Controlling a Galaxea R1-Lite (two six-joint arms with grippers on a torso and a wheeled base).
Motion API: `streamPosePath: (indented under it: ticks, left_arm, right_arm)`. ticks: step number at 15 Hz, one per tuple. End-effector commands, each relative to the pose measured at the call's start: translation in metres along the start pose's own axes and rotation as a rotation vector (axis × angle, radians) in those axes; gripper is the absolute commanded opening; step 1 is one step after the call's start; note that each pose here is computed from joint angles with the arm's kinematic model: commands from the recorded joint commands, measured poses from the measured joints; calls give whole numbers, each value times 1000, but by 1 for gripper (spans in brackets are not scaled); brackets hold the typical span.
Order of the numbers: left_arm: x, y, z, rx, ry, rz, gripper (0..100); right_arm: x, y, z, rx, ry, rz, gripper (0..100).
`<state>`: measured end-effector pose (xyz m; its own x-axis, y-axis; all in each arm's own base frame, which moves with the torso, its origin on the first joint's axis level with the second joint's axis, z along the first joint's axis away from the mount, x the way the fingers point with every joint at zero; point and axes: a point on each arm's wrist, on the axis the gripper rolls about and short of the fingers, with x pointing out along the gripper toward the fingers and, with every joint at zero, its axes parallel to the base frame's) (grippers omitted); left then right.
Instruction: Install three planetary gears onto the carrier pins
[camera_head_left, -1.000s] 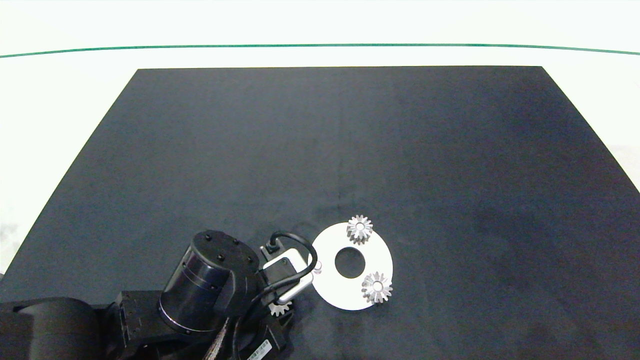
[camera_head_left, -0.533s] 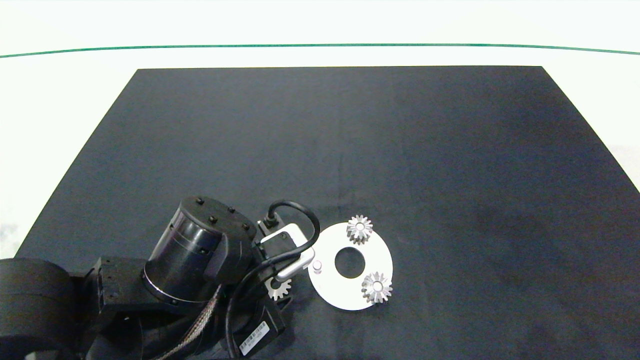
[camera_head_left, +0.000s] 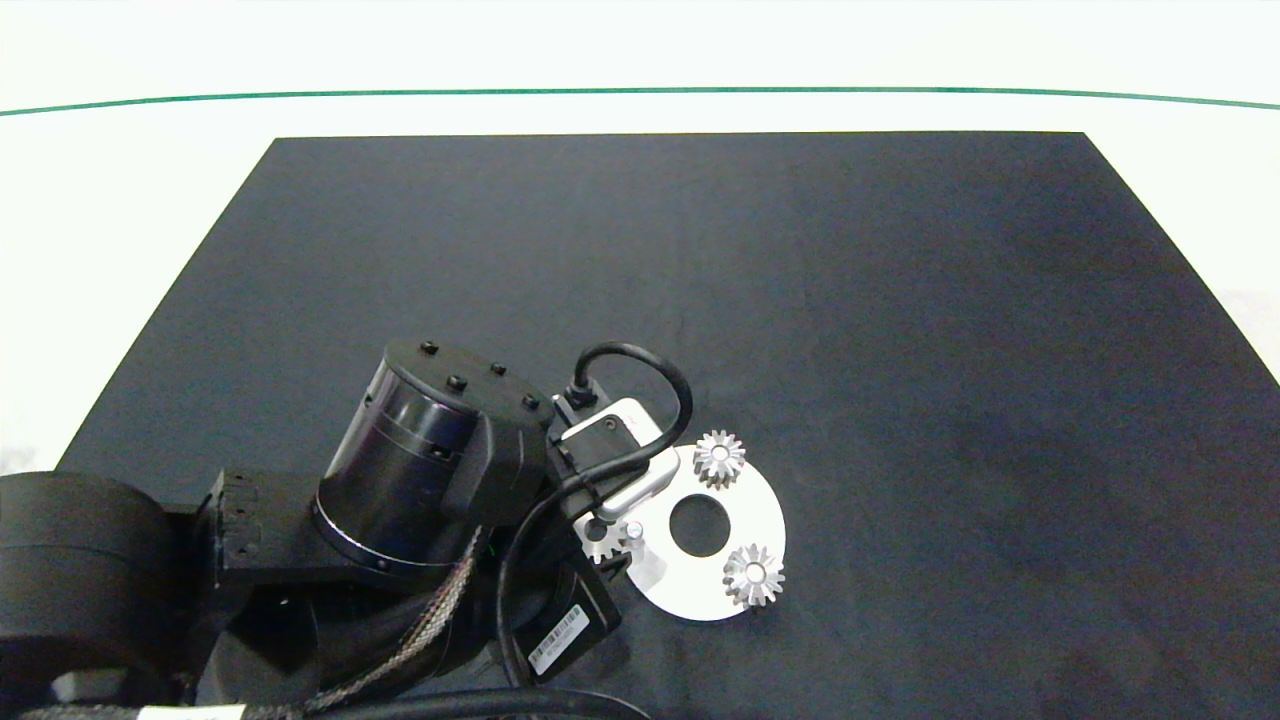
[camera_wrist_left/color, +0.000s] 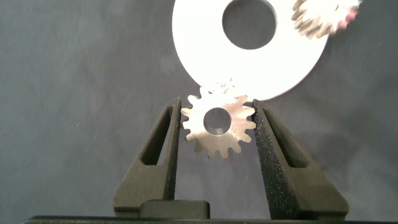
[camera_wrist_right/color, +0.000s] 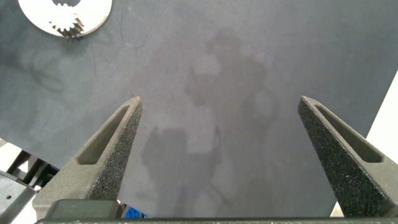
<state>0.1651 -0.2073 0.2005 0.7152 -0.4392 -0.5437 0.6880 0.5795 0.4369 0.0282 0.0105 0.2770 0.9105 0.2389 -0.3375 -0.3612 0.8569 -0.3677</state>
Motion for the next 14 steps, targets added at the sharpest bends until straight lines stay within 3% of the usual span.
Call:
streamPosePath:
  ticks: [1, 7, 14]
  left_arm:
    - [18, -12, 5, 17, 0, -20, 4]
    - [25, -23, 21, 31, -35, -43, 4]
    - [22, -10, 15, 24, -26, -11, 4]
  right_arm:
    - [-1, -1, 0, -1, -2, -3, 100]
    - [-3, -2, 3, 3, -15, -7, 100]
    - [-4, -2, 2, 4, -16, -7, 100]
